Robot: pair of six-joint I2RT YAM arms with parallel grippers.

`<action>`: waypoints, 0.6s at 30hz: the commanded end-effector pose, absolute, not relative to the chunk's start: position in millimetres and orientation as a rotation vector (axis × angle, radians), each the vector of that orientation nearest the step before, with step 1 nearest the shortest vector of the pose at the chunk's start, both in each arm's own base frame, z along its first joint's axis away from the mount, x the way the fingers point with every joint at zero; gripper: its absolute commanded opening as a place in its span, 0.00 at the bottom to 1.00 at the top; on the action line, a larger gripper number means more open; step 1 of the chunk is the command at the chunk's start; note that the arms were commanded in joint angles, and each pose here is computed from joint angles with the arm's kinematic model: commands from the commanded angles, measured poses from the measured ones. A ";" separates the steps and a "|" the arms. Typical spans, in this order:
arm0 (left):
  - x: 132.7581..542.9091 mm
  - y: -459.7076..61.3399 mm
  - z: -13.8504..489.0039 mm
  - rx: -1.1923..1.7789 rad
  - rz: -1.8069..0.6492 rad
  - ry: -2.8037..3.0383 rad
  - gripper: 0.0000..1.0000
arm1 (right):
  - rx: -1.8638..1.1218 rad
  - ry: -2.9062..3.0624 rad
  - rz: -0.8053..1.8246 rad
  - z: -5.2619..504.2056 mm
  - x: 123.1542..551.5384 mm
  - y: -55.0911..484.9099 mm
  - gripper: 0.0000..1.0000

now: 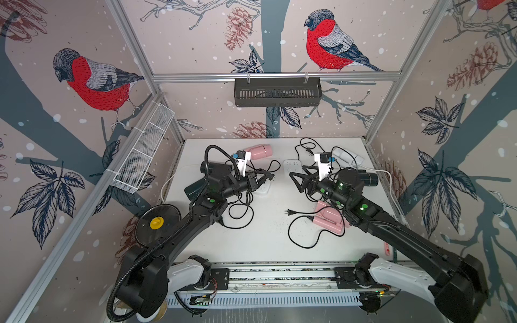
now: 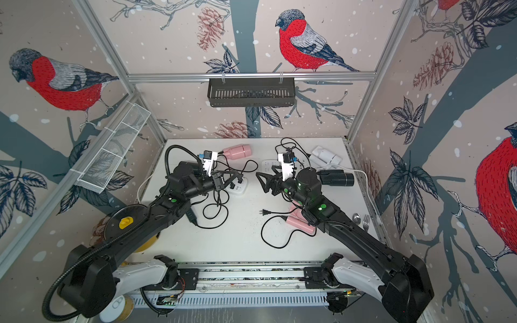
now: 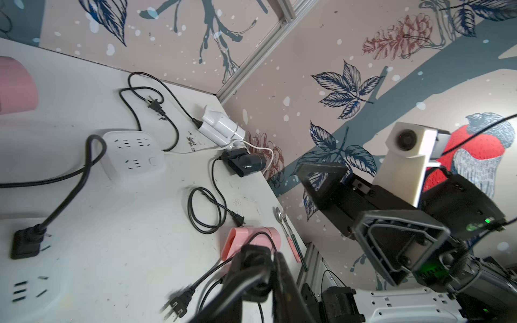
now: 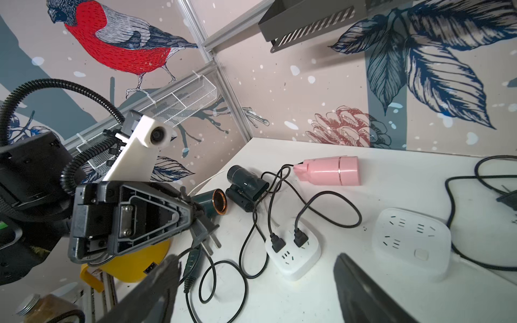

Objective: Charge the blow dryers
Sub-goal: Pick up the plug from the center of the board, then insert the plug into the socket.

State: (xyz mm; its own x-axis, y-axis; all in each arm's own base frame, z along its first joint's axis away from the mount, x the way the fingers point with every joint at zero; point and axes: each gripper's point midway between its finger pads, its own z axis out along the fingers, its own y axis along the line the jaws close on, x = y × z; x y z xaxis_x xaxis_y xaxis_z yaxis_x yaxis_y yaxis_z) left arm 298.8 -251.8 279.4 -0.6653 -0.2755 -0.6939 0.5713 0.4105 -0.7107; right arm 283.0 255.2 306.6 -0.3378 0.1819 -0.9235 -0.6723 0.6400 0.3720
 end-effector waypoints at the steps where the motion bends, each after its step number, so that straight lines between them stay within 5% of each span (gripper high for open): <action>1: 307.0 -245.9 278.6 0.247 -1.265 1.869 0.10 | -0.366 1.693 0.842 305.6 289.2 244.4 0.93; 5: 315.5 -239.7 267.4 0.263 -1.142 1.910 0.10 | -0.359 1.714 0.805 297.2 290.5 239.8 1.00; 18: 332.1 -209.0 238.6 0.273 -0.768 1.957 0.09 | -0.375 1.739 0.779 284.4 292.8 241.9 1.00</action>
State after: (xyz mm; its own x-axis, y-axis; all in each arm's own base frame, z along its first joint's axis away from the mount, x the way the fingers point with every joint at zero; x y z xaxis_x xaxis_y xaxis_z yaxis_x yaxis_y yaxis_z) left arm 325.6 -214.8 246.3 -0.5330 -0.1646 -0.8299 0.4966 0.7333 -0.4644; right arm 291.1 241.2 281.1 -0.3330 0.1366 -0.9330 -0.6050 0.7279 0.3225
